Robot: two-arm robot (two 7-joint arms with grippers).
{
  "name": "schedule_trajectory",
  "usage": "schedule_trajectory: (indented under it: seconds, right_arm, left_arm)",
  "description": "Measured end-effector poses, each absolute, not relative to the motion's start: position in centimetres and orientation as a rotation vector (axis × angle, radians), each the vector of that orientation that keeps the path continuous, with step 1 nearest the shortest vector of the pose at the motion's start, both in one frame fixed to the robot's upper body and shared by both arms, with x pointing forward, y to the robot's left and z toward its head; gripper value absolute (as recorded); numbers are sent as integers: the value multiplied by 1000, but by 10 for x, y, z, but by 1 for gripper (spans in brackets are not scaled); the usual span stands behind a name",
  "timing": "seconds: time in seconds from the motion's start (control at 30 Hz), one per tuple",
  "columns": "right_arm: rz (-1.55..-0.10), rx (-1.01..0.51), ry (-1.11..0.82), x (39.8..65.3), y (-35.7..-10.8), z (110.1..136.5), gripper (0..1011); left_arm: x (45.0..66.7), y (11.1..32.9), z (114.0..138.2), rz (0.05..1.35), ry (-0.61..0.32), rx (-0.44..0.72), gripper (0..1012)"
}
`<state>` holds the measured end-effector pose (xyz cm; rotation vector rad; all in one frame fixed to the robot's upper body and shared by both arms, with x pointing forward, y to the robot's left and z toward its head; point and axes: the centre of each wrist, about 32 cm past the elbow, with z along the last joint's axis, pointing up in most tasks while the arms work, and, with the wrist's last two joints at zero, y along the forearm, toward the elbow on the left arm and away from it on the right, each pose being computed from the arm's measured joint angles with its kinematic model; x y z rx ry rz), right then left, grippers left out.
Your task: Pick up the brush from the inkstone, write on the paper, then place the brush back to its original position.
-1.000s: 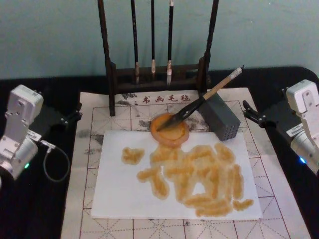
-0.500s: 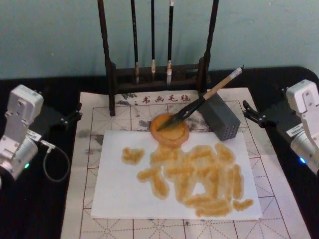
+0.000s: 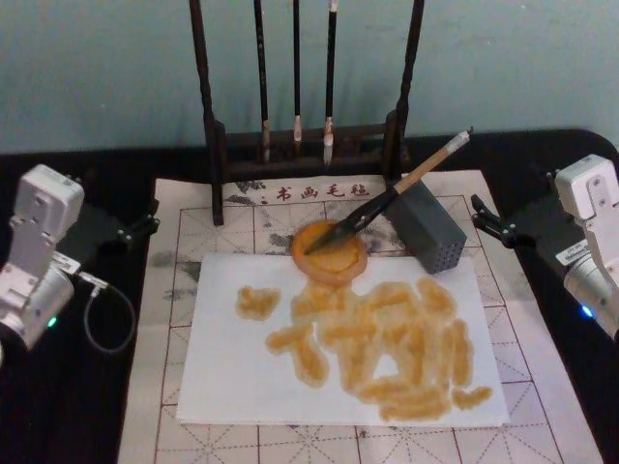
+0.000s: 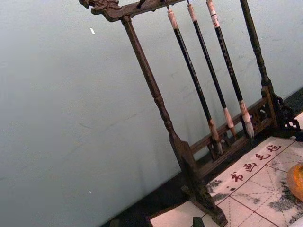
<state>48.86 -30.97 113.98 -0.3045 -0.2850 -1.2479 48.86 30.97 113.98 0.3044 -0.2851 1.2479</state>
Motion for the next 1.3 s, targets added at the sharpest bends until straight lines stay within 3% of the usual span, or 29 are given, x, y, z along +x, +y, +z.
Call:
schedule_trajectory:
  seconds: [1.3]
  right_arm:
    - [-1248, -304, -285, 489, -310, 1140, 1003]
  left_arm:
    - [489, 310, 1140, 1248, -285, 305, 1001]
